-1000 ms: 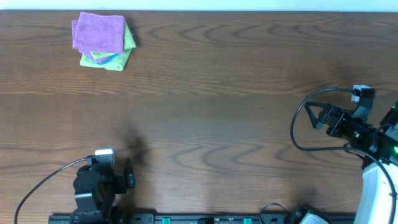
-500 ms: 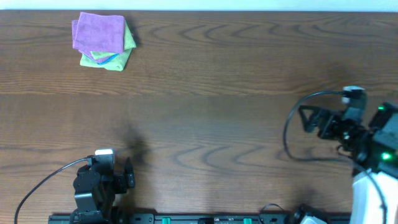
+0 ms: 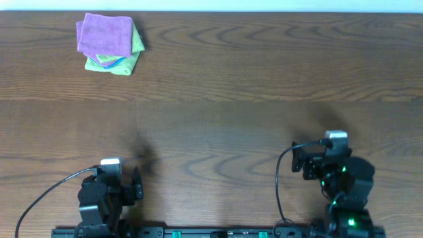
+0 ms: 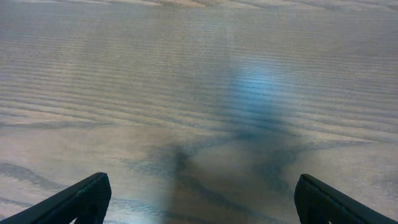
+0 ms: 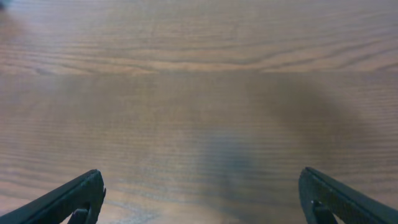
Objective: Fold the cloth
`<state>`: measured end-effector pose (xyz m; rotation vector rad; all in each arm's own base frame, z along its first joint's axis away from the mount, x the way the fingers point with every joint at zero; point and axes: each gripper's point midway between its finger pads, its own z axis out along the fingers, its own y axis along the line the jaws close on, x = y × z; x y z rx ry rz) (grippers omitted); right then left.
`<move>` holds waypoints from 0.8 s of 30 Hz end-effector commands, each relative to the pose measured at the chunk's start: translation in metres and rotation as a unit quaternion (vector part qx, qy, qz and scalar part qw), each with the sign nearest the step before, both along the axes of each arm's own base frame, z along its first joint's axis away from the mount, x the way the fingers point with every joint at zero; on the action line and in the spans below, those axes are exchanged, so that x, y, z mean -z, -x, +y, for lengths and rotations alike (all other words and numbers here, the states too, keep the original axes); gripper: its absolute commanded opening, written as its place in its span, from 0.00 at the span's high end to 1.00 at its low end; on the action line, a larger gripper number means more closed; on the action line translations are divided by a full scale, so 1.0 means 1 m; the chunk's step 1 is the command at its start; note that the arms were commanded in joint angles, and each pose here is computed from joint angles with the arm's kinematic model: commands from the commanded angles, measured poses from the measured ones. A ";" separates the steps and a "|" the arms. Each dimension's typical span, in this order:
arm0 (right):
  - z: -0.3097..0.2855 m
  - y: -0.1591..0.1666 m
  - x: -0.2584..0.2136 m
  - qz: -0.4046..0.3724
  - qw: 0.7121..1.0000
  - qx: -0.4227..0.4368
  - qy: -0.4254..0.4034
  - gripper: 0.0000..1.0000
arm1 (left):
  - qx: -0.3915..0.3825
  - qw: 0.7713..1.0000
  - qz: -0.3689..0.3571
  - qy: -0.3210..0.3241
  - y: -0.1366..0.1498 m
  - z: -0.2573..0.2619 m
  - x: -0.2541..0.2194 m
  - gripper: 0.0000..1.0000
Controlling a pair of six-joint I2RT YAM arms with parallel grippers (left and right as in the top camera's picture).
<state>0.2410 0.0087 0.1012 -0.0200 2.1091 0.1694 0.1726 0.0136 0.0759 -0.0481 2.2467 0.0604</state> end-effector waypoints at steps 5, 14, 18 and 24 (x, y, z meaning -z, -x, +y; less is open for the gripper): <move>0.002 0.008 0.006 -0.050 0.998 -0.006 0.042 0.01 | -0.002 0.999 0.038 -0.003 0.009 0.001 0.023 0.04; -0.018 0.007 -0.008 -0.080 0.990 0.060 0.104 0.01 | -0.002 0.999 0.038 -0.003 0.009 0.001 0.023 0.04; -0.019 0.007 -0.019 -0.105 0.986 0.069 0.109 0.01 | -0.002 0.999 0.038 -0.003 0.009 0.001 0.023 0.04; -0.020 0.008 -0.036 -0.143 0.981 0.076 0.105 0.01 | -0.002 0.999 0.038 -0.003 0.009 0.001 0.023 0.05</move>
